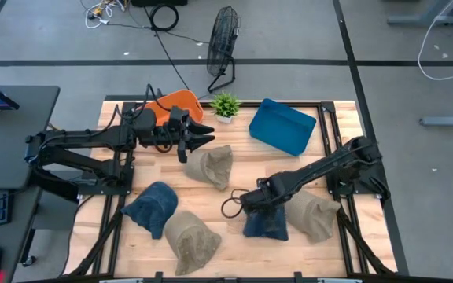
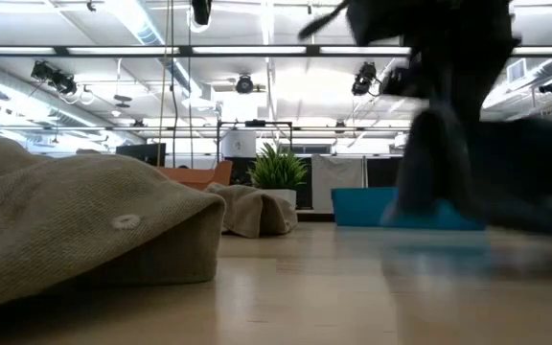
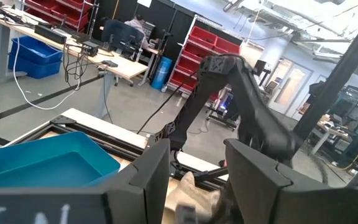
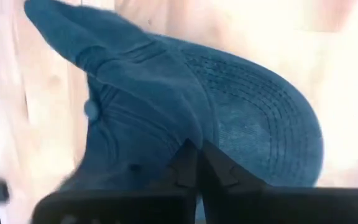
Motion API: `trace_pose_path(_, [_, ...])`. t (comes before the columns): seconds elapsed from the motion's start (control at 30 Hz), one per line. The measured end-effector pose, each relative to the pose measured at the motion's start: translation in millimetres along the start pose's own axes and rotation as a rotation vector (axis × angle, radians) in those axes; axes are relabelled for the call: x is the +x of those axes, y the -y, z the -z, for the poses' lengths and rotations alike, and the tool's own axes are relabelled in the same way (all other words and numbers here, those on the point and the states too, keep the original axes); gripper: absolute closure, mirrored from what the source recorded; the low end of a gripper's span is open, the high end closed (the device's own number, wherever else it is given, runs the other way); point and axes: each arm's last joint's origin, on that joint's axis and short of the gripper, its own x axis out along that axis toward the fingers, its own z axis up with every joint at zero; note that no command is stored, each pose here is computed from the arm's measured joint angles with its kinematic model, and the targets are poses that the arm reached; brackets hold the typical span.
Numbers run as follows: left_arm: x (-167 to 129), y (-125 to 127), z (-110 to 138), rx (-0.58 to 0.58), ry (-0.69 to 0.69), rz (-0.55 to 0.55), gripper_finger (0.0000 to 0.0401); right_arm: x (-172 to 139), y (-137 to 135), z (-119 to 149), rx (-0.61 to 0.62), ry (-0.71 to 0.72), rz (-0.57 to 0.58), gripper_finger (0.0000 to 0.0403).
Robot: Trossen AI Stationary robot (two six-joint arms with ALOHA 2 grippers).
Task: Pick & Place hat
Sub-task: Put the right blue cap into the blue bin
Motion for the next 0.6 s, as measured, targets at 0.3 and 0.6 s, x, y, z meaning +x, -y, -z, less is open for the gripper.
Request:
trace_pose_path(0.3, [0,0,0,0.000,0.001,0.001,0.0240,-112,25,33,-0.208,0.093,0.315,0.0399])
trace_pose_path(0.6, [0,0,-1,0.000,0.008,0.003,0.0240,-174,62,73,-0.470,0.132,0.633,0.0400])
